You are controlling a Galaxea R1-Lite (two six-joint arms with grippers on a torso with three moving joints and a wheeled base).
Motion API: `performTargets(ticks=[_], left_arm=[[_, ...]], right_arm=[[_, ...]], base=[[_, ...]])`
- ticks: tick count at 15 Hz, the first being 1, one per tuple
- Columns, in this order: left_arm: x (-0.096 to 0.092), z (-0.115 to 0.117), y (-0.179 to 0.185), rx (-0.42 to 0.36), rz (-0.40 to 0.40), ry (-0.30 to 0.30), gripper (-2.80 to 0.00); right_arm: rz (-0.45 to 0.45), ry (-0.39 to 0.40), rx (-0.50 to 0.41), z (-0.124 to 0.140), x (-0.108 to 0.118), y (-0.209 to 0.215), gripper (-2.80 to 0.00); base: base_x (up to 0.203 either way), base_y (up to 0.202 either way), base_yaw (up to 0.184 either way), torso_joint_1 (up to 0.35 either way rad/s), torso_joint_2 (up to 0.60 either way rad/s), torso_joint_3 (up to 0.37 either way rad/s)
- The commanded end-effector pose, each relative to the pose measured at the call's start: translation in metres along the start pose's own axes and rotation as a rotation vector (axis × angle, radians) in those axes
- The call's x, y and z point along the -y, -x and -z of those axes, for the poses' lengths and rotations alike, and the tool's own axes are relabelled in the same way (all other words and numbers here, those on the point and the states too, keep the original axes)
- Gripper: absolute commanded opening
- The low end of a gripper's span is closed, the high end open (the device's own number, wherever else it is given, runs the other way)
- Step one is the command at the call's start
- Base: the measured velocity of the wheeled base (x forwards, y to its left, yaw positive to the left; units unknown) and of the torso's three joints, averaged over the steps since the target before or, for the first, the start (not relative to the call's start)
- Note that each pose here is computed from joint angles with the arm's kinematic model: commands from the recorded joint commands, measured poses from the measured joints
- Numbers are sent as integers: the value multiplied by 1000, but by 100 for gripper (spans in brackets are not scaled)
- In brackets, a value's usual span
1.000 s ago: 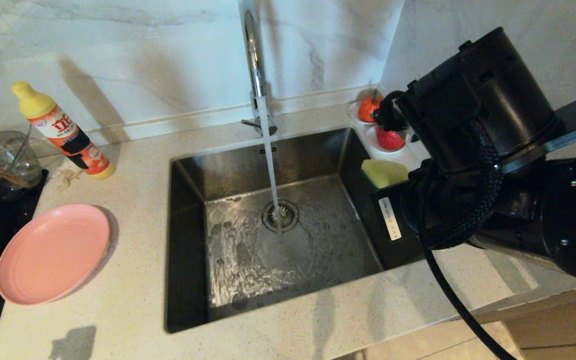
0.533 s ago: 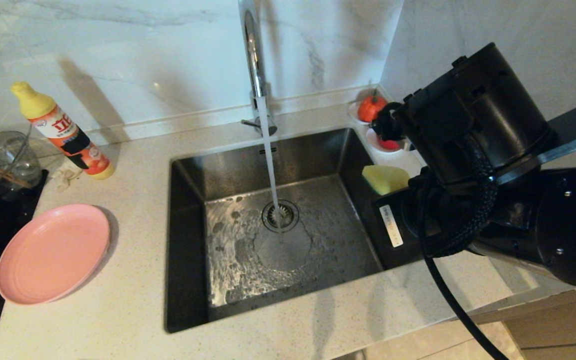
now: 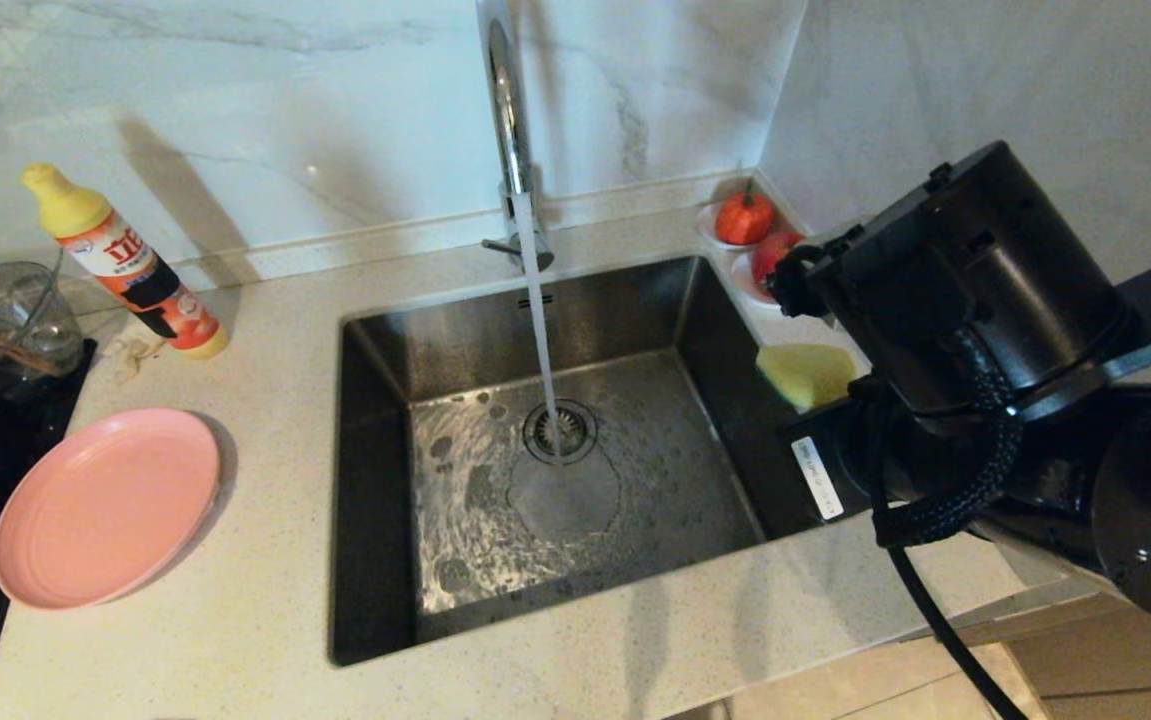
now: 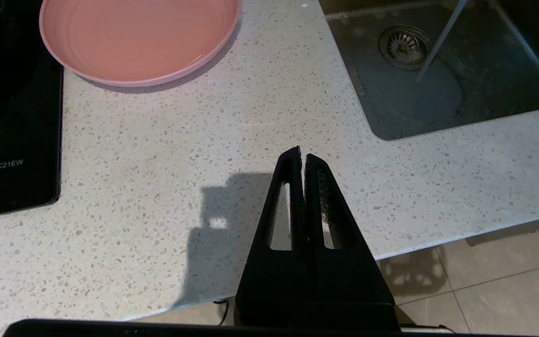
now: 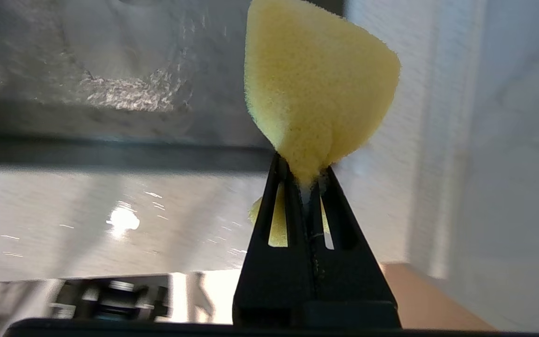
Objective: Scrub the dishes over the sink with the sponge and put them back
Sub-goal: Put down the sponge
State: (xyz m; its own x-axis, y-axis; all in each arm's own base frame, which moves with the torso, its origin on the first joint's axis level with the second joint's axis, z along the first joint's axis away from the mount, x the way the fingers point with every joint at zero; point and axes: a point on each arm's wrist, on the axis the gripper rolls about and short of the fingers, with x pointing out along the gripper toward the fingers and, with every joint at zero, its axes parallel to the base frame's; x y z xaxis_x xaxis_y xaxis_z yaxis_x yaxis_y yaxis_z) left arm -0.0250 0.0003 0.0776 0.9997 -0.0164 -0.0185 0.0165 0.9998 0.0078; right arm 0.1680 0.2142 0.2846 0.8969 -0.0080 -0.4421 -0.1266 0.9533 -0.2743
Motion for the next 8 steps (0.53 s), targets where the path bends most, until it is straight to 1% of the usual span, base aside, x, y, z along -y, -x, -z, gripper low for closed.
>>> performTargets(ticks=[1,2,4,6,8], left_arm=[[0,0,0,0,0,0,-280],[0,0,0,0,-1,0,-280],[0,0,0,0,-1,0,-280],[0,0,0,0,0,0,-280],[0,0,0,-1,0,0,-280]], right_arm=[[33,20,-12,8,9,1,-280],[48,44,-29,15,12,-1,-280],[124,63,-89,31,22,-19,-280],[164,29,-90,36,33,-28,-280],[178,25,-108,42,34,-34,-280]], base=[[0,0,0,0,0,0],[0,0,0,0,0,0],[0,0,0,0,0,0],[0,0,0,0,0,0],[0,0,0,0,0,0]])
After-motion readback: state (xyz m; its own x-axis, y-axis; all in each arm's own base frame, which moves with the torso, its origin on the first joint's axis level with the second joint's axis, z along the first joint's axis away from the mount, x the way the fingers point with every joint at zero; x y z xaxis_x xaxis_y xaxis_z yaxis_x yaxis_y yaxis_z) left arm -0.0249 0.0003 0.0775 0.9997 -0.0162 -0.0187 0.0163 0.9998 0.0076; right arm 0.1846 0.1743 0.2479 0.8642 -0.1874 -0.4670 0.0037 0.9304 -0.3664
